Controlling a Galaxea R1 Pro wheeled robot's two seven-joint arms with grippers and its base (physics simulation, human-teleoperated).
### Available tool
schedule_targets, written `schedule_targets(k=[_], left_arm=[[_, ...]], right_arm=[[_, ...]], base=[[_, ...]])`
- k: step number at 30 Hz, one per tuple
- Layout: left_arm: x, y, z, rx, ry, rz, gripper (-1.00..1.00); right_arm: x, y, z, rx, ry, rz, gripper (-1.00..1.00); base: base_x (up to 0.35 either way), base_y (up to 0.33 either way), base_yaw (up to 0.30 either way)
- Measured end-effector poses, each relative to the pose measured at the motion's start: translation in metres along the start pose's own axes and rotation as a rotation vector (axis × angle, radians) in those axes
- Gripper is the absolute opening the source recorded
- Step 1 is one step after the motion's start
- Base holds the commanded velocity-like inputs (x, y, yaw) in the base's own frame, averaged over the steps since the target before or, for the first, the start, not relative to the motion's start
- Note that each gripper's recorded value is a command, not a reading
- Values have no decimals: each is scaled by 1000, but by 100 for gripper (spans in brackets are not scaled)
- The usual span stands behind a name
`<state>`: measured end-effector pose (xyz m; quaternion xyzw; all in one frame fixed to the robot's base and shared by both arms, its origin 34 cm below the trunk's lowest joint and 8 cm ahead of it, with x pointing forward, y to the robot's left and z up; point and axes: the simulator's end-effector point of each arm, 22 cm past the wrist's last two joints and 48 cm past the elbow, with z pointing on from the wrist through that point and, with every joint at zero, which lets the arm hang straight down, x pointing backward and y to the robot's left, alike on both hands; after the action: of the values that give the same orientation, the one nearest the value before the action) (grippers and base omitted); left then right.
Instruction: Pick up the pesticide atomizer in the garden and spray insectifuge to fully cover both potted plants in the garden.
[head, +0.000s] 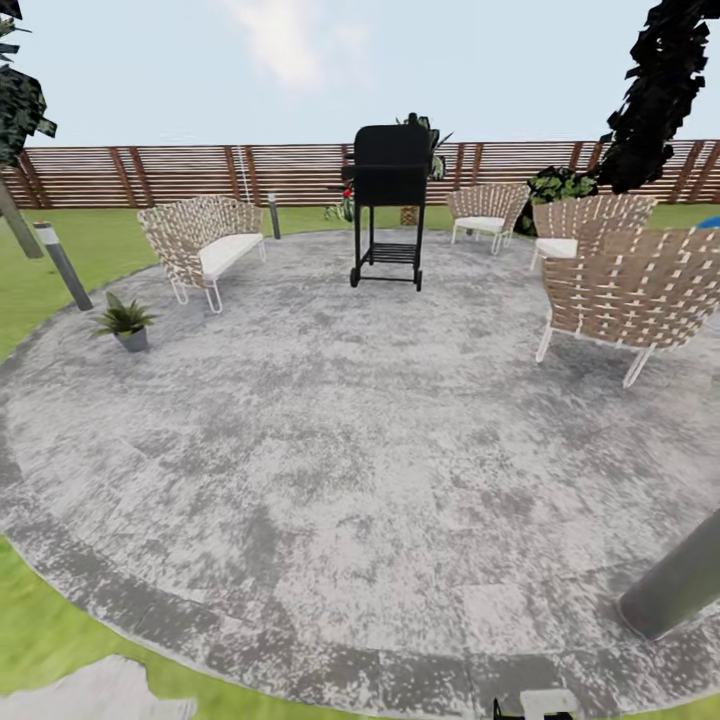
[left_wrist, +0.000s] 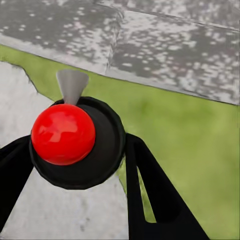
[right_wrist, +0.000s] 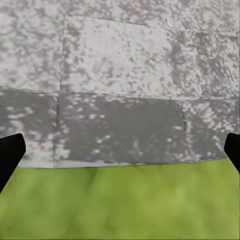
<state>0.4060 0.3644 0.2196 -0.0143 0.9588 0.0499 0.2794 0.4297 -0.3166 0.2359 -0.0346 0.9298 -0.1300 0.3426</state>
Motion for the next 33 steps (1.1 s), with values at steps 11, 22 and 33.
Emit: schedule_targets(k=[11,22,33], left_arm=[[0,0,0,0,0,0,-100],[0,0,0,0,1,0,-100],[0,0,0,0,1,0,-100]], right_arm=[[0,0,0,0,0,0,100],[0,0,0,0,-1,0,100],[0,0,0,0,0,0,100]], base=[[328,99,10],[333,3,0],[337,0,184]])
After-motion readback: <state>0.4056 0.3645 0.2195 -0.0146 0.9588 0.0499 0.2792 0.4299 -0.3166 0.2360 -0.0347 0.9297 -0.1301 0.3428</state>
